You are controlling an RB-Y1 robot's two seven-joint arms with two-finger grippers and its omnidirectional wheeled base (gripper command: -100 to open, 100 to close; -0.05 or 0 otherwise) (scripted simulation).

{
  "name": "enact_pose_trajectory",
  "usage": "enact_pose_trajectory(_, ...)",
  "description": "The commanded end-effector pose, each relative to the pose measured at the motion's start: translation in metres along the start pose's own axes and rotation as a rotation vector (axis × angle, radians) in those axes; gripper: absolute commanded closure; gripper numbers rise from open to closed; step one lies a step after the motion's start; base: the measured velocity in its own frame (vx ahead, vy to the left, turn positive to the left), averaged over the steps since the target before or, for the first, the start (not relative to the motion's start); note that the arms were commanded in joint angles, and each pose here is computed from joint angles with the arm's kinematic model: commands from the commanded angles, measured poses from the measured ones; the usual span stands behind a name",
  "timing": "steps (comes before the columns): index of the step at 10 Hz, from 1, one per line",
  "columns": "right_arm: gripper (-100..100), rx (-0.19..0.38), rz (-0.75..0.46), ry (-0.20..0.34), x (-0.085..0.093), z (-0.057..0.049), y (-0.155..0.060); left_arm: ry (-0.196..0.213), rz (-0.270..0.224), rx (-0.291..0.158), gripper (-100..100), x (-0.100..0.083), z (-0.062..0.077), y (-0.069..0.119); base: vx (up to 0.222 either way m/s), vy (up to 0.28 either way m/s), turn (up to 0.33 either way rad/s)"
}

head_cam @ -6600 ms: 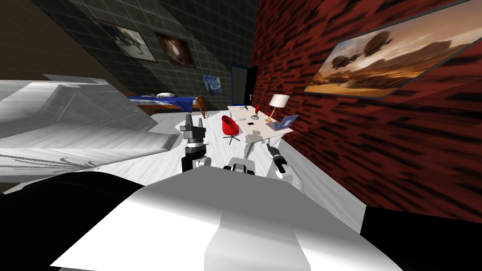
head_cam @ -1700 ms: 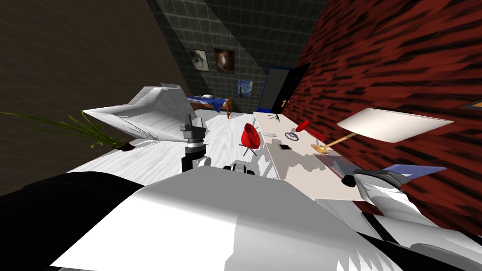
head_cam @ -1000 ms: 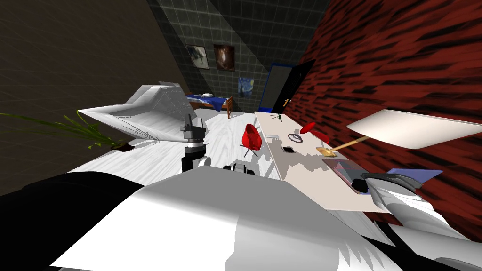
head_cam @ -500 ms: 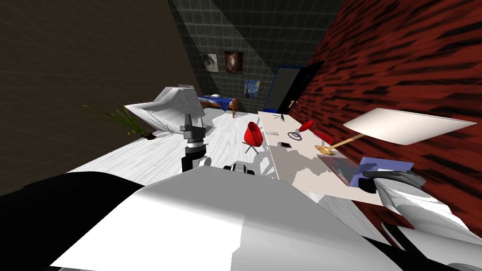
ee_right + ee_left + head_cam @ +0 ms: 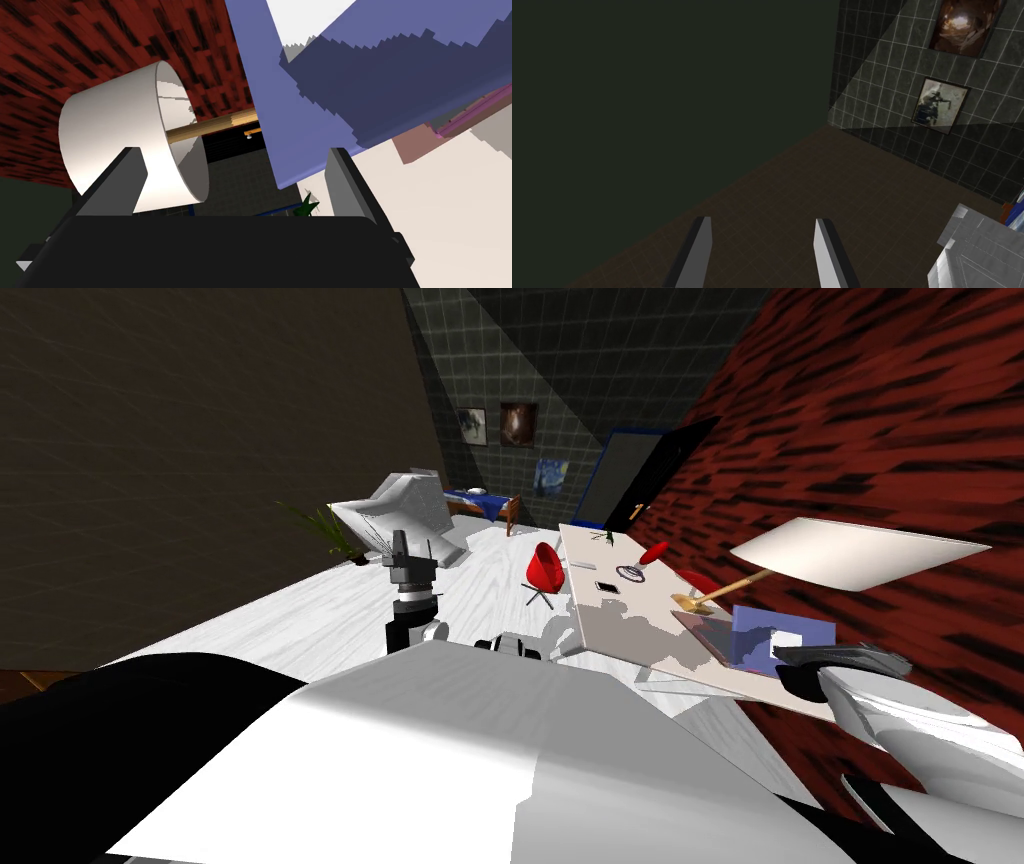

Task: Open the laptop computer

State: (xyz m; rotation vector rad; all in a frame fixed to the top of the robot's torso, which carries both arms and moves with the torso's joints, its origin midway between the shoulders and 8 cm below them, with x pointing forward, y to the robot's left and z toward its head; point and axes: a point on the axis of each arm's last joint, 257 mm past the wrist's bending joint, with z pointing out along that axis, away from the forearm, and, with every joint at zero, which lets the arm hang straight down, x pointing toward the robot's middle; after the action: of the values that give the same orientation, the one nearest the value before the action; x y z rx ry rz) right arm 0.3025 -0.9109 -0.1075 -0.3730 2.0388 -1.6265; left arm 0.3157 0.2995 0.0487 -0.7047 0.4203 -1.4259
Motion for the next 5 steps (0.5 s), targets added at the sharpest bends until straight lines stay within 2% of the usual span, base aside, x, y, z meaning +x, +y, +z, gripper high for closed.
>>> enact_pose_trajectory(1, -100, -0.023, -0.012, -0.031, -0.009, 0.001, -0.006, 0.000, 0.000, 0.000, 0, 0.000, 0.000, 0.000, -0.234, -0.077, 0.098)
enact_pose_trajectory(2, -100, -0.038, -0.021, -0.052, -0.015, 0.000, -0.010, 0.000, 0.000, 0.000, 0, 0.000, 0.000, 0.000, -0.219, -0.032, 0.170)
enact_pose_trajectory(5, -100, -0.078, -0.059, -0.111, -0.032, -0.002, -0.024, 0.000, 0.000, 0.000, 0, 0.000, 0.000, 0.000, -0.318, -0.083, 0.292)
